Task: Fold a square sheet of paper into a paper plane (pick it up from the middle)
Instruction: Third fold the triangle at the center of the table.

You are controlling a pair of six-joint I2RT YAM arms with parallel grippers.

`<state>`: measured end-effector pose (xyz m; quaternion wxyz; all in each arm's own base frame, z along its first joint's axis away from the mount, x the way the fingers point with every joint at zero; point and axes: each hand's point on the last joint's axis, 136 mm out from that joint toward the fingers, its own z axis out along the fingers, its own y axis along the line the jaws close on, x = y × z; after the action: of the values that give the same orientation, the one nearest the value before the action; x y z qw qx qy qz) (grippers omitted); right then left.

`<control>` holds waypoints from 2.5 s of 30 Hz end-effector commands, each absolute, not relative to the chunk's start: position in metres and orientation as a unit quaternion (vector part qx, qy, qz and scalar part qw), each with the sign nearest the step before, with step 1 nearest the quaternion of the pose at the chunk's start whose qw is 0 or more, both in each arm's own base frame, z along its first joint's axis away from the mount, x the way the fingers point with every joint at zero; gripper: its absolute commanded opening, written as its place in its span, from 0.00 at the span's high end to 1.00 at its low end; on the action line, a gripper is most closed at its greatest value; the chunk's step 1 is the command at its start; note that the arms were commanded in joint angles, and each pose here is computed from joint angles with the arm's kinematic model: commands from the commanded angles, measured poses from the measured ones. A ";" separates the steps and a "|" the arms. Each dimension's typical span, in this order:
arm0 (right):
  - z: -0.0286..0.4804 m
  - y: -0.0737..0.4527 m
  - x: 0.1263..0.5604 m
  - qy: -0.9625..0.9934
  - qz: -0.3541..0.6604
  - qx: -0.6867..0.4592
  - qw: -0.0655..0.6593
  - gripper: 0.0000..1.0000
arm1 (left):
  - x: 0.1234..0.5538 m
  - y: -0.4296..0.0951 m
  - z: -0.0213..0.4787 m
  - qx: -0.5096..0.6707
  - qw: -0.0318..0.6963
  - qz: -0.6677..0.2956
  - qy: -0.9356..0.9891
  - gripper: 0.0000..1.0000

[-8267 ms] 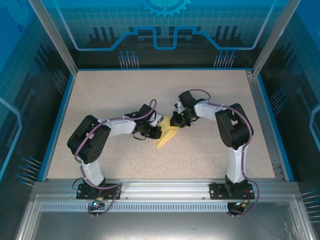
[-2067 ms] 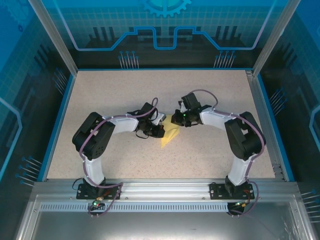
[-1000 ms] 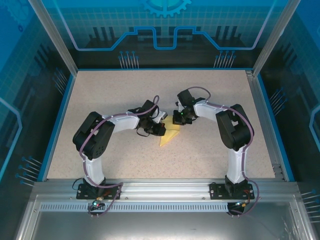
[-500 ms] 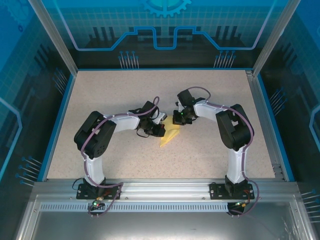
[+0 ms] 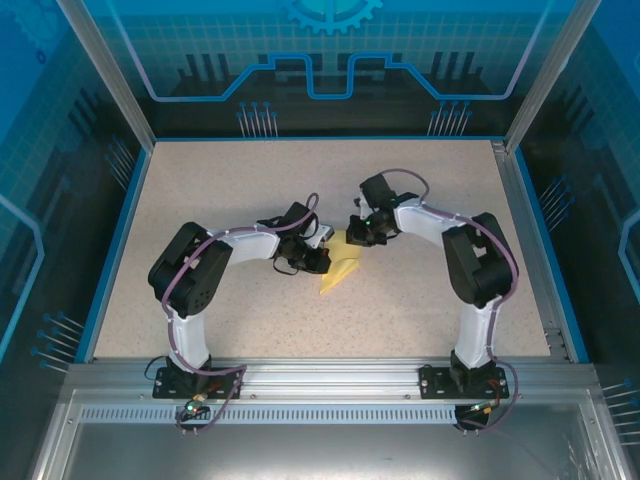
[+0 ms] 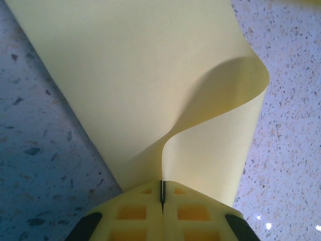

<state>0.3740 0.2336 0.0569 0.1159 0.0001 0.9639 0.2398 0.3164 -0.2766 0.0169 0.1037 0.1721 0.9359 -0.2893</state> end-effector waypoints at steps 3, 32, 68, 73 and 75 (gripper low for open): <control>0.108 0.223 0.368 0.938 0.296 0.032 0.178 0.96 | 0.304 -0.273 0.003 0.167 0.081 -0.285 0.940 0.95; 0.039 0.332 0.245 0.909 0.412 0.015 0.061 1.00 | 0.300 -0.275 0.002 0.170 0.074 -0.291 0.939 0.95; 0.018 0.309 0.246 0.916 0.393 0.039 0.068 1.00 | 0.298 -0.276 0.000 0.176 0.068 -0.292 0.938 0.95; 0.040 0.303 0.257 0.909 0.403 0.030 0.099 1.00 | 0.299 -0.276 -0.001 0.177 0.066 -0.291 0.938 0.95; 0.040 0.301 0.260 0.906 0.412 0.033 0.096 1.00 | 0.299 -0.276 -0.001 0.178 0.067 -0.291 0.938 0.95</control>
<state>0.2543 0.3071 0.0355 0.0863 0.0344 0.9089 0.4066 0.3146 -0.2794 0.0161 0.1041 0.1752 0.9322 -0.2992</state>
